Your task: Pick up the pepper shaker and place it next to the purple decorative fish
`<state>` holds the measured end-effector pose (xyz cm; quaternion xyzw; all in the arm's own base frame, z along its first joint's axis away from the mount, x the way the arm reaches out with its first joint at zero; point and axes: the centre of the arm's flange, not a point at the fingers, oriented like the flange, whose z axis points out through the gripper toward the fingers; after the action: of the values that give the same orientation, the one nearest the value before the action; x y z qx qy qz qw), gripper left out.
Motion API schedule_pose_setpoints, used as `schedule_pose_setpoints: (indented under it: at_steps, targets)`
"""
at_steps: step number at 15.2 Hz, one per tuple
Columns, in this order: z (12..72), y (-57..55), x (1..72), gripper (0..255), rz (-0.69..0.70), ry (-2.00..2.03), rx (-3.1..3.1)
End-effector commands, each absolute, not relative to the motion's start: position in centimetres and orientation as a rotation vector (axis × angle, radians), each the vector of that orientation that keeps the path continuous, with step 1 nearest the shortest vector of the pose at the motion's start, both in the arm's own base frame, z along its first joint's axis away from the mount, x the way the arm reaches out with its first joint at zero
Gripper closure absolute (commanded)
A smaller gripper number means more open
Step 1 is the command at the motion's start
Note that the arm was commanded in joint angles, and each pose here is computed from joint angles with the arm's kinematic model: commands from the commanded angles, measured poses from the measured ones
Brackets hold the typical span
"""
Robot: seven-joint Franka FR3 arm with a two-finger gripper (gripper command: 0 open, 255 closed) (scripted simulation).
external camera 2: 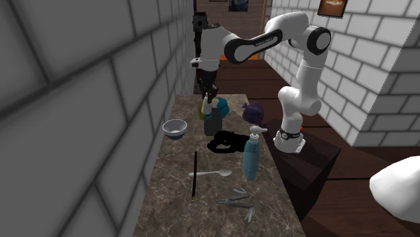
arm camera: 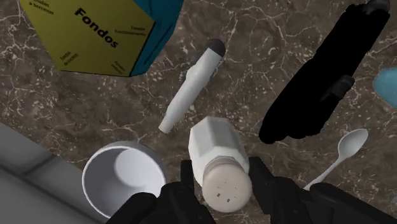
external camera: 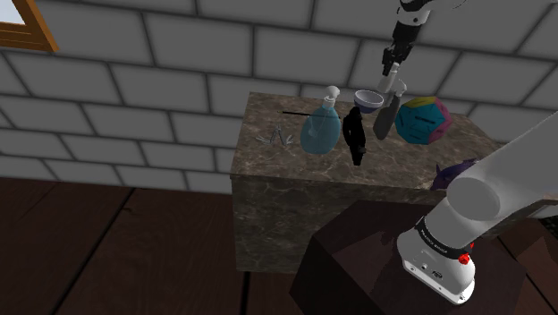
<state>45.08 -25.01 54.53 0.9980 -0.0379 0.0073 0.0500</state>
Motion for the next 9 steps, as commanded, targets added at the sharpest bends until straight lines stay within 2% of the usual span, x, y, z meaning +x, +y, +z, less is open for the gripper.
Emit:
schedule_pose_setpoints:
  at_steps: [1, 9]
  targets:
    - [54.4, -25.2, 42.2, 255, 0.023, -0.114, 3.040]
    - [54.4, -25.7, 31.7, 255, 0.023, -0.114, 3.040]
